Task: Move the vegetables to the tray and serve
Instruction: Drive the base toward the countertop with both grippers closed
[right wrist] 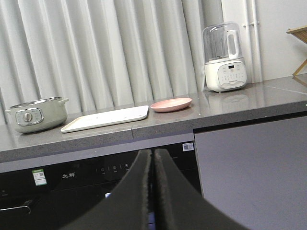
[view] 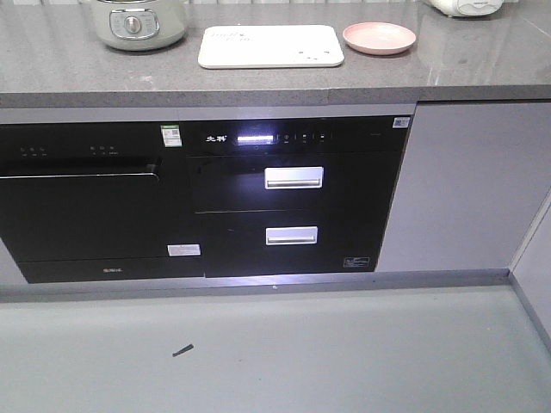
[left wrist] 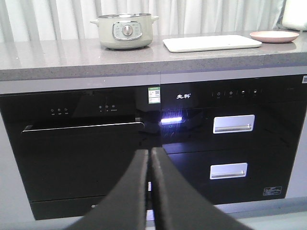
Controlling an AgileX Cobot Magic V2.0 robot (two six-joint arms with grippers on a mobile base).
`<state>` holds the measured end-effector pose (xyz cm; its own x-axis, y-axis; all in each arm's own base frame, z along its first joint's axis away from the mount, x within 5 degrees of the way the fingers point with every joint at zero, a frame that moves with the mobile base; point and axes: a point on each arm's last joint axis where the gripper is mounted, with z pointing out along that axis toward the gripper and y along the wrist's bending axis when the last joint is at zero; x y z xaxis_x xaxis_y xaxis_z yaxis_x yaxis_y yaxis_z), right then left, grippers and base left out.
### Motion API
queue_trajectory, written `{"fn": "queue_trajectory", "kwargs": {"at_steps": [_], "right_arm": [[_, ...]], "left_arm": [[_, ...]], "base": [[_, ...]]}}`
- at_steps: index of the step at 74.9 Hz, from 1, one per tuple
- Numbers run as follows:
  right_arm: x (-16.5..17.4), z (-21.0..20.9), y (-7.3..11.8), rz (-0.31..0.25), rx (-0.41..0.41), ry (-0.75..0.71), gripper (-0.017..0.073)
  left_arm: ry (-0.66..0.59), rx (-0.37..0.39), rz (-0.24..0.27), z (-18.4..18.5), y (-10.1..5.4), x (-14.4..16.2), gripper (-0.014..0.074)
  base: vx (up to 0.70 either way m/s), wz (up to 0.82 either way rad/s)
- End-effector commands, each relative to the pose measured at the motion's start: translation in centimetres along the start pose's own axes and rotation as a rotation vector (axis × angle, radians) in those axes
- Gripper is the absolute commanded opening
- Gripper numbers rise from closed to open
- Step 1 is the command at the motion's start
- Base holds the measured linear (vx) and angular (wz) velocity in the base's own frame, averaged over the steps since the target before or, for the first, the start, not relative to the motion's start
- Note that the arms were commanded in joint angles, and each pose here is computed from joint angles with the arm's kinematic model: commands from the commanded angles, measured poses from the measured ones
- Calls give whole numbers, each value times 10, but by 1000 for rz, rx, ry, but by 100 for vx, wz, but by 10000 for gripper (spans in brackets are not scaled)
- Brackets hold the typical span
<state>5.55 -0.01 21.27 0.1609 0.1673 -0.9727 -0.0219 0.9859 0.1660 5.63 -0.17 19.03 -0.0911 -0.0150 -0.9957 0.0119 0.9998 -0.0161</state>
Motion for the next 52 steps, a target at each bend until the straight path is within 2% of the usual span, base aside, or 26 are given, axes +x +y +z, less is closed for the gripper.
{"fn": "queue_trajectory", "kwargs": {"at_steps": [1, 52], "right_arm": [[-1, -1, 1, -17, -17, -62, -3], [-1, -1, 1, -17, -16, -61, -3]], "left_arm": [[-61, -11, -12, 0, 1, 0, -6], [-61, -11, -12, 0, 1, 0, -6]], "base": [[8, -4], [7, -5]]}}
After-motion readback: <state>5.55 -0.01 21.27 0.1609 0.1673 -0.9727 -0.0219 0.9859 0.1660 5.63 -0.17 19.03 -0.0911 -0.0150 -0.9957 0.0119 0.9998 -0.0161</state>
